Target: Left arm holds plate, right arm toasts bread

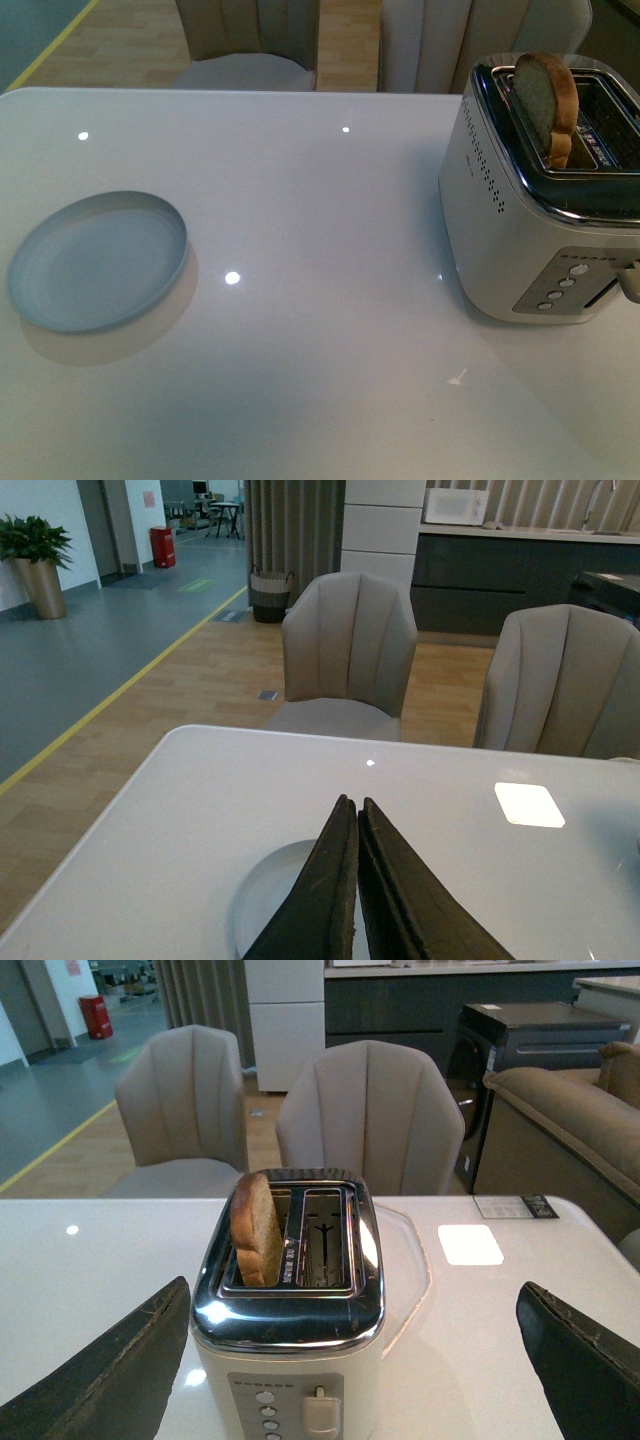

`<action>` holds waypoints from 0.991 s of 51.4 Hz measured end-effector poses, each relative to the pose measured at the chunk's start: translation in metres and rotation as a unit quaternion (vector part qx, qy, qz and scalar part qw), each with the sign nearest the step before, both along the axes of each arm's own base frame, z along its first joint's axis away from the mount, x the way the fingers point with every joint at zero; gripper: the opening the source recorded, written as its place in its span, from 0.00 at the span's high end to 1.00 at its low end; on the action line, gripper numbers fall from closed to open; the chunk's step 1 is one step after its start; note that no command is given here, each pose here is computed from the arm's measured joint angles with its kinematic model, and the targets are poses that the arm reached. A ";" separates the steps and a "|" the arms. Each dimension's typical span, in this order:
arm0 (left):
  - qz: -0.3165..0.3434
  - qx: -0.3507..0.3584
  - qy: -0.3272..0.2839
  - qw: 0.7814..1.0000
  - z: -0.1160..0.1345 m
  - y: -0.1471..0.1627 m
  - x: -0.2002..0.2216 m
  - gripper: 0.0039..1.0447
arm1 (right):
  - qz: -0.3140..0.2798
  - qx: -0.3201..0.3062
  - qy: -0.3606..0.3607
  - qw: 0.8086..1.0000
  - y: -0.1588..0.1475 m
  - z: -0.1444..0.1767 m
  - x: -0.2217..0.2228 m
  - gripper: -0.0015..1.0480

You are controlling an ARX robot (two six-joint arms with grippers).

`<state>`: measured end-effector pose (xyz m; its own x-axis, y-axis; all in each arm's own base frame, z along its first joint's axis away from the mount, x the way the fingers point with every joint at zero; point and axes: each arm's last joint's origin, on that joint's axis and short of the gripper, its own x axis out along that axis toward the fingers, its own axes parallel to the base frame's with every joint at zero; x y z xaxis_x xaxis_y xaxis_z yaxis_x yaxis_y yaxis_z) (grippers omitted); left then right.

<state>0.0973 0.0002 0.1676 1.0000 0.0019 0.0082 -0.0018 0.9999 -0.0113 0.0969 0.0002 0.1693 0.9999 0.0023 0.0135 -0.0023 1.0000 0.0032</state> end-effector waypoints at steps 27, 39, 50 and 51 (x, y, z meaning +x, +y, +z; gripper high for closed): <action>0.000 0.000 0.000 1.000 0.000 0.000 0.000 0.09 | 0.000 0.000 0.000 1.000 0.000 0.000 0.000 0.08; 0.000 0.001 0.000 1.000 0.000 0.000 0.000 0.07 | 0.000 0.000 0.000 1.000 0.000 0.000 0.000 0.08; 0.000 0.001 0.000 1.000 0.000 0.000 0.000 0.07 | 0.000 0.000 0.000 1.000 0.000 0.000 0.000 0.08; 0.000 0.001 0.000 1.000 0.000 0.000 0.000 0.07 | 0.000 0.000 0.000 1.000 0.000 0.000 0.000 0.08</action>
<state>0.0973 0.0002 0.1676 1.0000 0.0019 0.0082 -0.0018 1.0000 -0.0093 0.0969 0.0002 0.1693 0.9999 0.0019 0.0135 -0.0020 1.0000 0.0032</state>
